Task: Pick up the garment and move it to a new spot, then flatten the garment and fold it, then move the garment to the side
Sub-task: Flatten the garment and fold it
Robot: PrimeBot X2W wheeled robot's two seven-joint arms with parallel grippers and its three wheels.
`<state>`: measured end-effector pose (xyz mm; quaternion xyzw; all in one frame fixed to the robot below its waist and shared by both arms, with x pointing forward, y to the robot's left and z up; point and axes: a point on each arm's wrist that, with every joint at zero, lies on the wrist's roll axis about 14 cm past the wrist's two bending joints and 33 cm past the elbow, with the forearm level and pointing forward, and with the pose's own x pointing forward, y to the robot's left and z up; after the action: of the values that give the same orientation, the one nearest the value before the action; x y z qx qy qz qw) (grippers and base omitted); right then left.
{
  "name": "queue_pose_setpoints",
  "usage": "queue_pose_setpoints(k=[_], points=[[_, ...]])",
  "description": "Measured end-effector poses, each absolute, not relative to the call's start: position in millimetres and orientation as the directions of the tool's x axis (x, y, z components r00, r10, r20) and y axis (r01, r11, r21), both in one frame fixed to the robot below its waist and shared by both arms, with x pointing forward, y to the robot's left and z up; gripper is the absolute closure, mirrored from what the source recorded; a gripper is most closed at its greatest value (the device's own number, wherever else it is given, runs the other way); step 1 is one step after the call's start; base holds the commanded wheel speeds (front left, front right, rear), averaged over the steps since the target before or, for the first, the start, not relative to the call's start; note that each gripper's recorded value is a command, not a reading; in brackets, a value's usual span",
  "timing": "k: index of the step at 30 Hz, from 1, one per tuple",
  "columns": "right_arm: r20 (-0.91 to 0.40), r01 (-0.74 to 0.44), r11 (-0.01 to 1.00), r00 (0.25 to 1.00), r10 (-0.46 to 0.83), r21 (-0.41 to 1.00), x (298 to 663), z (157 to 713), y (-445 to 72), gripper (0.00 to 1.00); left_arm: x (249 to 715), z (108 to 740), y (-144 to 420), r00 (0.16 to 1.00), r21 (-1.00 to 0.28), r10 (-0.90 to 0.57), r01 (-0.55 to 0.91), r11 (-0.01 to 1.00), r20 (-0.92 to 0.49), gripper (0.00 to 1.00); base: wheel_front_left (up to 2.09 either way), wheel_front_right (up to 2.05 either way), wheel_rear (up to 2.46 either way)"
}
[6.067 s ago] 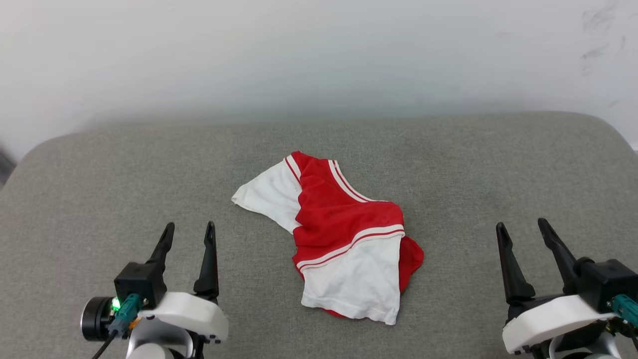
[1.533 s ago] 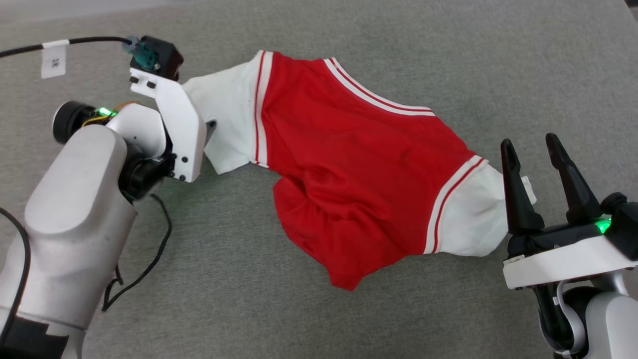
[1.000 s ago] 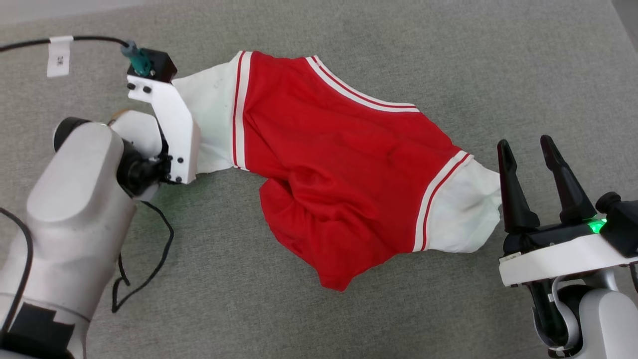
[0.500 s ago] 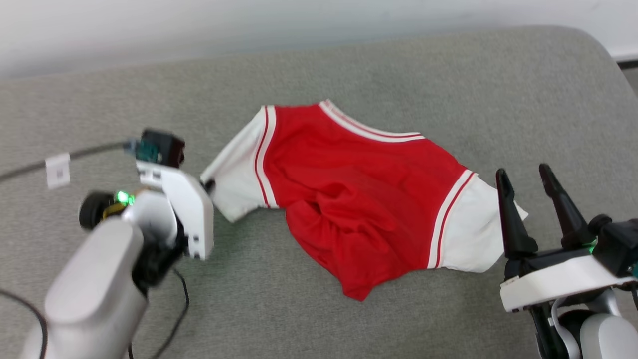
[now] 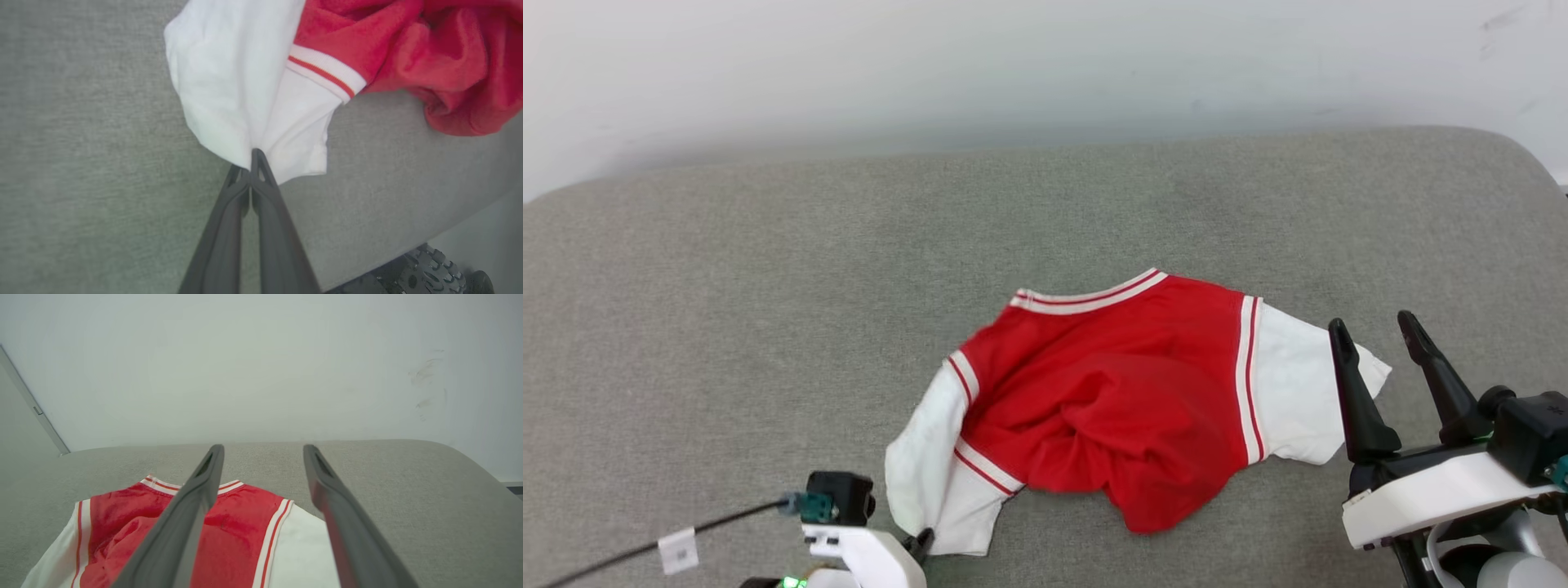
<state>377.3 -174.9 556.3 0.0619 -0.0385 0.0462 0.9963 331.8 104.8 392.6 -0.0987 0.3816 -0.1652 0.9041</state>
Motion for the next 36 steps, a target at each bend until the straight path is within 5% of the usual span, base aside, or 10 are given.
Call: queue_pose_setpoints(k=[1,2,3,4,11,17,22,28,36], points=[[0.086,-0.100,0.988,0.992,0.090,0.118,377,558,-174,0.00,329,392,105,0.664,-0.310,-0.366,0.207,0.928,-0.652,1.00,0.00,0.00,0.00],[0.087,-0.103,0.988,0.992,0.094,0.117,377,559,-173,0.00,329,393,104,0.680,-0.315,-0.356,0.191,0.930,-0.641,0.67,0.00,0.00,0.00],[0.090,-0.105,0.988,0.991,0.095,0.114,376,561,-173,0.00,329,394,103,0.689,-0.320,-0.355,0.185,0.929,-0.632,0.07,0.00,0.00,0.00],[0.091,-0.107,0.988,0.991,0.097,0.114,375,561,-172,0.00,331,398,103,0.705,-0.323,-0.351,0.180,0.929,-0.616,0.00,0.00,0.00,0.00],[0.094,-0.119,0.987,0.990,0.109,0.110,371,565,-168,0.00,366,452,127,0.889,-0.235,-0.244,0.160,0.959,-0.388,0.00,0.00,0.00,0.00],[0.094,-0.123,0.986,0.989,0.112,0.113,373,566,-168,0.00,386,478,152,0.912,-0.132,-0.213,0.177,0.975,-0.351,0.00,0.00,0.00,0.00],[0.074,-0.129,0.984,0.990,0.121,0.120,380,559,-165,0.00,399,472,158,0.826,-0.088,-0.279,0.272,0.958,-0.490,0.00,0.00,0.00,0.00],[0.052,-0.116,0.986,0.993,0.111,0.124,393,548,-168,0.00,396,430,151,0.621,-0.129,-0.338,0.357,0.925,-0.707,0.00,0.00,0.00,0.00],[0.004,-0.083,0.987,0.997,0.083,0.140,405,525,-177,0.00,395,380,139,0.445,-0.191,-0.356,0.374,0.907,-0.822,0.00,0.00,0.00,0.00]])
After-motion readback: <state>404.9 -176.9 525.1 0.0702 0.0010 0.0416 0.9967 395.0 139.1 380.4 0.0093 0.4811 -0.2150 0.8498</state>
